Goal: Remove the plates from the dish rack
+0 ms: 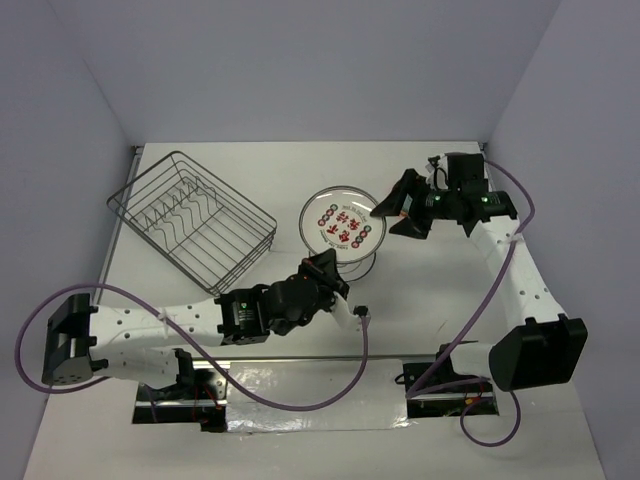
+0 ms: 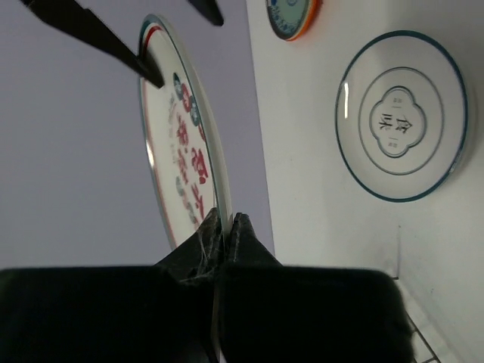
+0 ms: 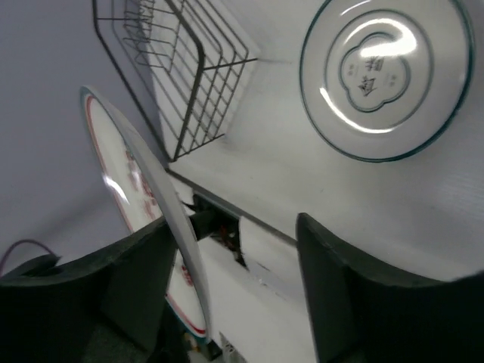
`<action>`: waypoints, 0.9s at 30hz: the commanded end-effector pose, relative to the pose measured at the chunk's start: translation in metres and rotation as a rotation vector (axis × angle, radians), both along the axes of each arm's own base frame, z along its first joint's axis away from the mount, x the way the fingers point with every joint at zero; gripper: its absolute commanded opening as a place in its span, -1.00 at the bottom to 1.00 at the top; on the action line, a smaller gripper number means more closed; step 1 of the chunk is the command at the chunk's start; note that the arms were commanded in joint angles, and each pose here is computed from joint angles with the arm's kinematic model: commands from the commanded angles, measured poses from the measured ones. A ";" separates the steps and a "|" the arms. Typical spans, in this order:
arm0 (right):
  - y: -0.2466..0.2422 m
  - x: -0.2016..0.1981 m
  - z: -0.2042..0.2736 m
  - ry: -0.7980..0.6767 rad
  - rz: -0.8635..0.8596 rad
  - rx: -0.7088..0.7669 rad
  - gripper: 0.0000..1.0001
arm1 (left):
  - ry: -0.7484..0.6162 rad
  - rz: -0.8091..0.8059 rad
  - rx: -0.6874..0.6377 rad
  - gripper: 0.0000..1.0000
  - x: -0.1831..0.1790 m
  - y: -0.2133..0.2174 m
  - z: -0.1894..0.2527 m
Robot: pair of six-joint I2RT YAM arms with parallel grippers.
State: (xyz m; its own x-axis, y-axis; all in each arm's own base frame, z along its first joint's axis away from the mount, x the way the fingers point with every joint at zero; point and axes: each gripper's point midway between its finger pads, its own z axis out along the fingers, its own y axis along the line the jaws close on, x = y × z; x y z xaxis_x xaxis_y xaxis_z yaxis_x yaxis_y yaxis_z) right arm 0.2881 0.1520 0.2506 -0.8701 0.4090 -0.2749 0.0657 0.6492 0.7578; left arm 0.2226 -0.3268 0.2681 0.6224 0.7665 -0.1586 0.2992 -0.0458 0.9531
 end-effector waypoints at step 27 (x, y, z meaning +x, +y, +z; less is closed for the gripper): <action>0.003 0.085 -0.119 -0.261 -0.073 -0.039 -0.58 | 0.492 0.939 -0.920 0.99 0.038 0.203 0.055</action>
State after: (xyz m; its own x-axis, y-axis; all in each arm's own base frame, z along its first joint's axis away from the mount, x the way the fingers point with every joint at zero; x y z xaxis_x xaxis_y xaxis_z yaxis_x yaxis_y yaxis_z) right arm 0.3510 0.1464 0.1111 -0.7862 0.4769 -0.3930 0.0593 0.6912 0.7202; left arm 0.2603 -0.1531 0.3172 -0.1909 0.5643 -0.8032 0.3154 0.8101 0.4942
